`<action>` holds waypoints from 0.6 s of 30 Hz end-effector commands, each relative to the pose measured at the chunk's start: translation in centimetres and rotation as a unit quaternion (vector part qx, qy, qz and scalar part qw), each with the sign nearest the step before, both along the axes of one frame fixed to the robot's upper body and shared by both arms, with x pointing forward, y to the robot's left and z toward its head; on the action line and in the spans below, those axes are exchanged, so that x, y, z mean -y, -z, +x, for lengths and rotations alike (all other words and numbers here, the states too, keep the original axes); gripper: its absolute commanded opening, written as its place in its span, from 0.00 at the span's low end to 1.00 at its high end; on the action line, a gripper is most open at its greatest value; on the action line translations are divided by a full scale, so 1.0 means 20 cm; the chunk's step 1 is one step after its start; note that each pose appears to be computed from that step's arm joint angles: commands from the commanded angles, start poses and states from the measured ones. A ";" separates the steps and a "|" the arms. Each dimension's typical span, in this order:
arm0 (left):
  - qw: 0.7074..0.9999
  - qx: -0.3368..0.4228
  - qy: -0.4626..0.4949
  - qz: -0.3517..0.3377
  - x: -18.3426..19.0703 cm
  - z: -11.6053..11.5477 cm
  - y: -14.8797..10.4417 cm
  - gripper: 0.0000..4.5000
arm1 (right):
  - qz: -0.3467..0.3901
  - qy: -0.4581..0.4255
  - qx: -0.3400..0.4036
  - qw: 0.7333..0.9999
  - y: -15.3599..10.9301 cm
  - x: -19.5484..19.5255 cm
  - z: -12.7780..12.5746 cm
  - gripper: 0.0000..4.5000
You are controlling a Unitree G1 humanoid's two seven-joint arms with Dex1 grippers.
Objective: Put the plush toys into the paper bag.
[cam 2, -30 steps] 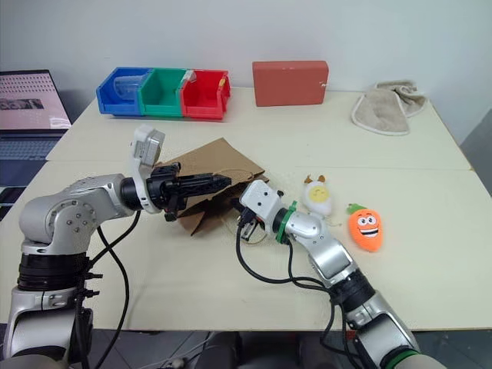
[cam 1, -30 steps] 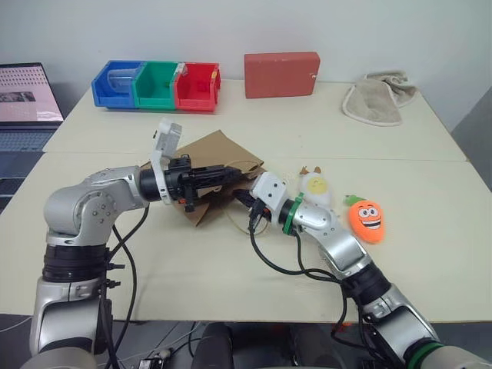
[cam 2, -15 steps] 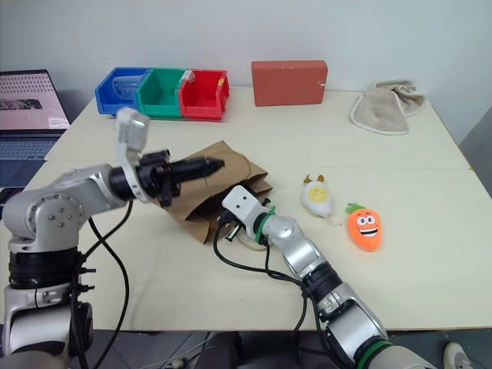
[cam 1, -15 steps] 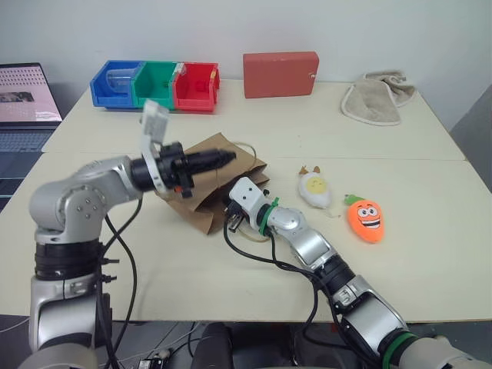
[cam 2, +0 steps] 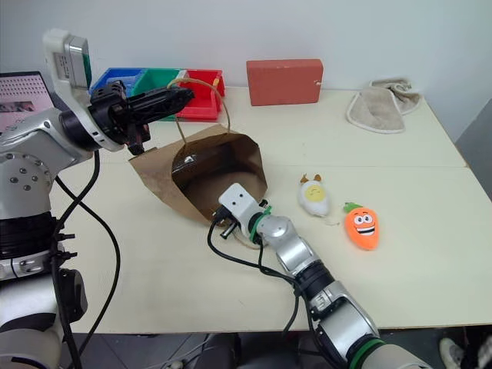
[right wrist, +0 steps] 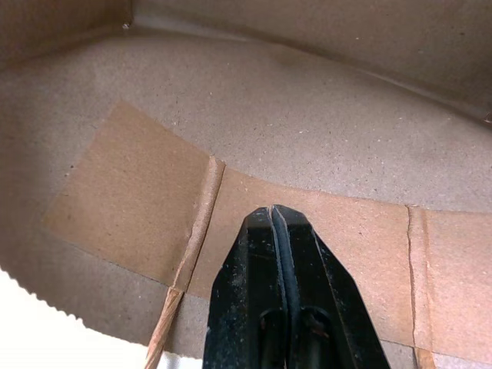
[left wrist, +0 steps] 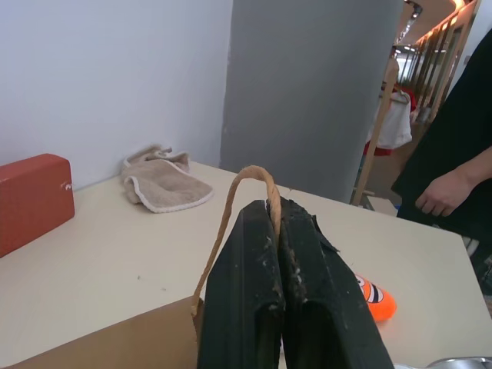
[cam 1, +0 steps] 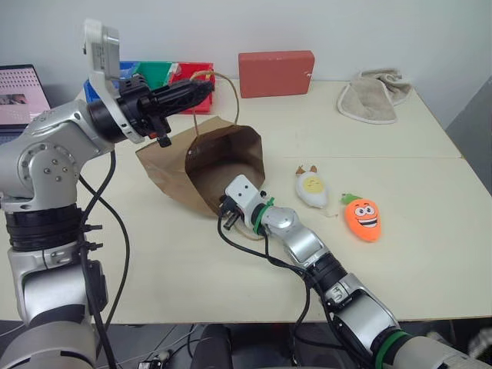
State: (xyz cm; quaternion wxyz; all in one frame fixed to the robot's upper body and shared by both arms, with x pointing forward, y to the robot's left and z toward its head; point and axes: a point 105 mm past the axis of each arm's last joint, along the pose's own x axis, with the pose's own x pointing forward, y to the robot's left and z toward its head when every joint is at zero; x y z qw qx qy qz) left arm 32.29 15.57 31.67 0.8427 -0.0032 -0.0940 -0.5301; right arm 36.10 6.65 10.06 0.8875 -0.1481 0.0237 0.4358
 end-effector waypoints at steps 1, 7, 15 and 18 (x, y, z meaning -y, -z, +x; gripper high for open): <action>0.999 0.007 0.022 0.035 0.04 -0.04 0.07 0.00 | 0.066 -0.016 0.029 0.997 -0.20 -0.02 -0.02 0.00; 0.998 -0.007 0.038 0.044 0.07 -0.06 0.16 0.00 | 0.079 -0.061 0.032 0.994 -0.31 0.06 -0.12 0.09; 0.997 -0.018 0.056 0.059 0.13 -0.06 0.26 0.00 | 0.043 -0.114 0.051 0.991 -0.44 0.31 -0.29 0.67; 0.996 -0.020 0.061 0.063 0.15 -0.06 0.29 0.00 | 0.013 -0.114 0.061 0.992 -0.48 0.43 -0.32 0.89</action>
